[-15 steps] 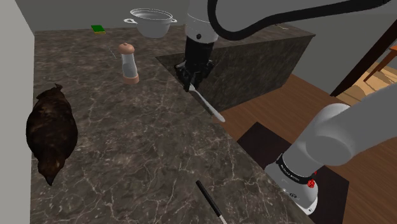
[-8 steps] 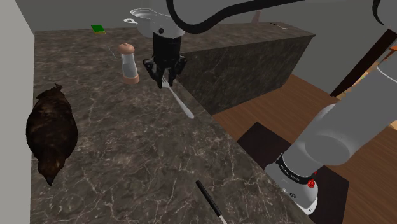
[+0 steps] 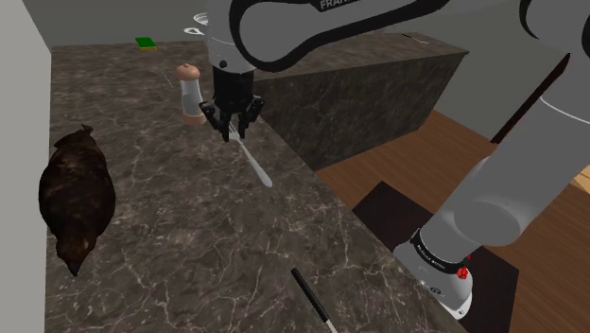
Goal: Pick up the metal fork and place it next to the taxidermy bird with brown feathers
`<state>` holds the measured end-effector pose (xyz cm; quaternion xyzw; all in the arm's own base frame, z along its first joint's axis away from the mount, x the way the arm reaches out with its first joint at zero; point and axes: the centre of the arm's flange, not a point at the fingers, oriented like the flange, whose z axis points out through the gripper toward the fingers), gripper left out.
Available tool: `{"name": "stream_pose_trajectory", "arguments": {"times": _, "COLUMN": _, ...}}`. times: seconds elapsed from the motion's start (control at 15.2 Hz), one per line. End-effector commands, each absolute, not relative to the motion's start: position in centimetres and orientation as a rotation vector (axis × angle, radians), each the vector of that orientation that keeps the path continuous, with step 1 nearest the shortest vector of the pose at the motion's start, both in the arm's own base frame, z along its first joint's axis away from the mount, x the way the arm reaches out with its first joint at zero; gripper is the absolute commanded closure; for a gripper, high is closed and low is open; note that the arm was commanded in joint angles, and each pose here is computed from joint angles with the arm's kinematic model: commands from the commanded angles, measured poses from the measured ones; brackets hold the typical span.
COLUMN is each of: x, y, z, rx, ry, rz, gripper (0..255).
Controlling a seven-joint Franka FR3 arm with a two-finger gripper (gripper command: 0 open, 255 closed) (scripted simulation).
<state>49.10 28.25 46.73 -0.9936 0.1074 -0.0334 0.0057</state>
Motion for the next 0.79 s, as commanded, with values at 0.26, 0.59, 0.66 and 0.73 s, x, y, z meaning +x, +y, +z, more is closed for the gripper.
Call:
{"name": "stream_pose_trajectory", "arguments": {"times": 0.26, "x": 49.1, "y": 28.3, "z": 43.6, "rx": -3.11, "ry": 0.336, "rz": -0.105, "gripper": 255}}
{"name": "stream_pose_trajectory", "arguments": {"times": 0.59, "x": 49.1, "y": 28.3, "z": 41.0, "rx": -3.11, "ry": 0.336, "rz": -0.105, "gripper": 255}}
{"name": "stream_pose_trajectory", "arguments": {"times": 0.66, "x": 49.1, "y": 28.3, "z": 40.4, "rx": -3.11, "ry": 0.336, "rz": -0.105, "gripper": 255}}
{"name": "stream_pose_trajectory", "arguments": {"times": 0.73, "x": 49.1, "y": 28.3, "z": 39.9, "rx": -3.11, "ry": 0.336, "rz": -0.105, "gripper": 255}}
